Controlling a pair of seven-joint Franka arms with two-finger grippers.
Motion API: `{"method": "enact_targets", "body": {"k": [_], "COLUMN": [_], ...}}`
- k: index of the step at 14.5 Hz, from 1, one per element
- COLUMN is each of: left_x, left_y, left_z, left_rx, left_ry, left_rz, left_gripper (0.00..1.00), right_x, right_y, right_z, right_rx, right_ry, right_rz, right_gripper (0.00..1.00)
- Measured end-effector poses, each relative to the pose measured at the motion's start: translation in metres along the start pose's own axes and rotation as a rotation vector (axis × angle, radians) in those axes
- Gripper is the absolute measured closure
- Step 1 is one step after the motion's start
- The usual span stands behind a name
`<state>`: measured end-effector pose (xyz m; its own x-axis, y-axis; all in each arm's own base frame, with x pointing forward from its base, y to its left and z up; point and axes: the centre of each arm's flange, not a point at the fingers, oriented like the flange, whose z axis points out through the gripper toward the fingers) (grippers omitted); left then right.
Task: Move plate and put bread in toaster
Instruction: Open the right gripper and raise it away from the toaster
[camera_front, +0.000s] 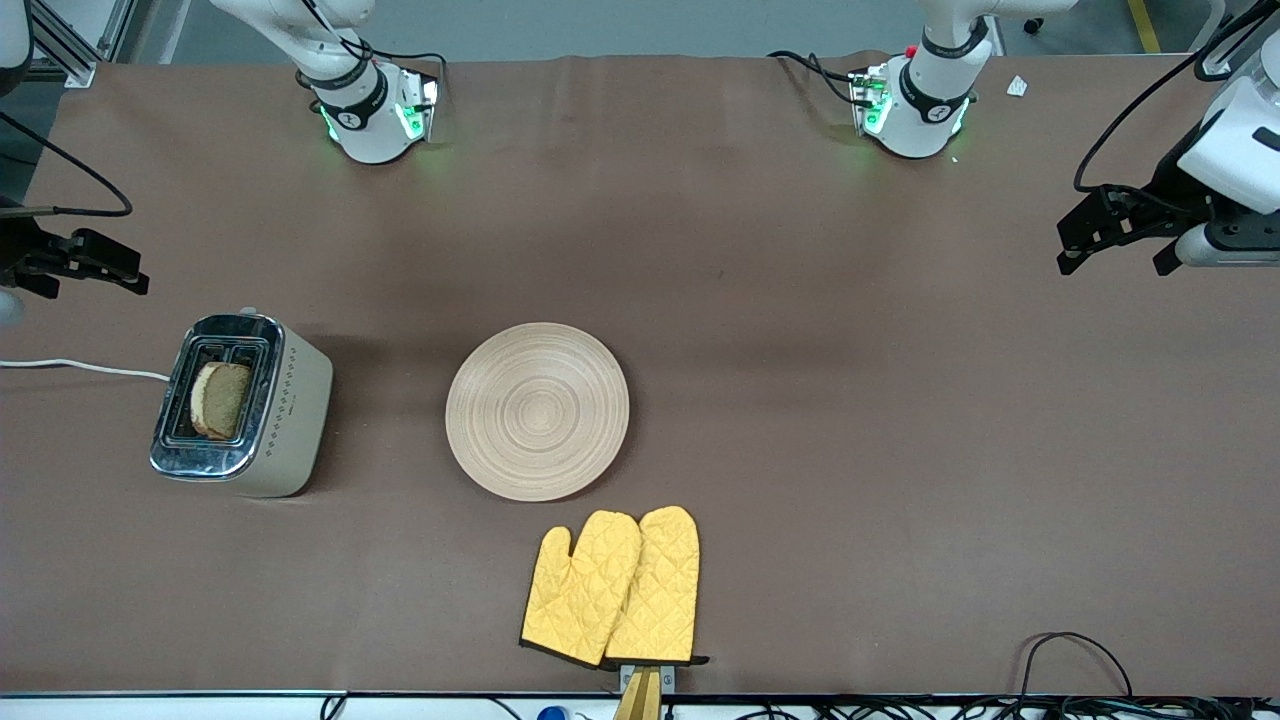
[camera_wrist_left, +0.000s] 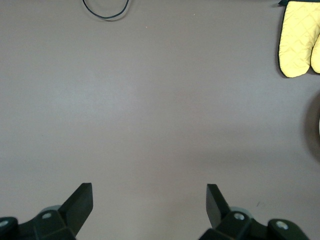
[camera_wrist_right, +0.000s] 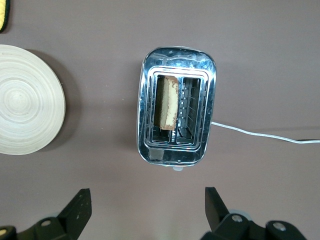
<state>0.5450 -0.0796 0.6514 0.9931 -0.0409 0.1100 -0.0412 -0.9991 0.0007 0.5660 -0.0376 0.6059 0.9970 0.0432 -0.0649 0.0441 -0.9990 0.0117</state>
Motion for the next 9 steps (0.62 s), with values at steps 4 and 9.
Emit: {"method": "enact_targets", "body": {"k": [4, 9], "left_x": [0.0, 0.0006], "left_y": [-0.0003, -0.0002], "left_z": [0.0, 0.0012], "left_rx": [0.0, 0.0], "left_ry": [0.0, -0.002], "left_rz": [0.025, 0.025], "left_gripper": [0.0, 0.0], "right_x": [0.0, -0.0001], "right_y": [-0.0002, 0.0003], "right_z": [0.001, 0.0011], "right_rx": [0.024, 0.025], "right_ry": [0.0, 0.0], "right_rz": [0.003, 0.004], "right_gripper": [0.0, 0.0]}}
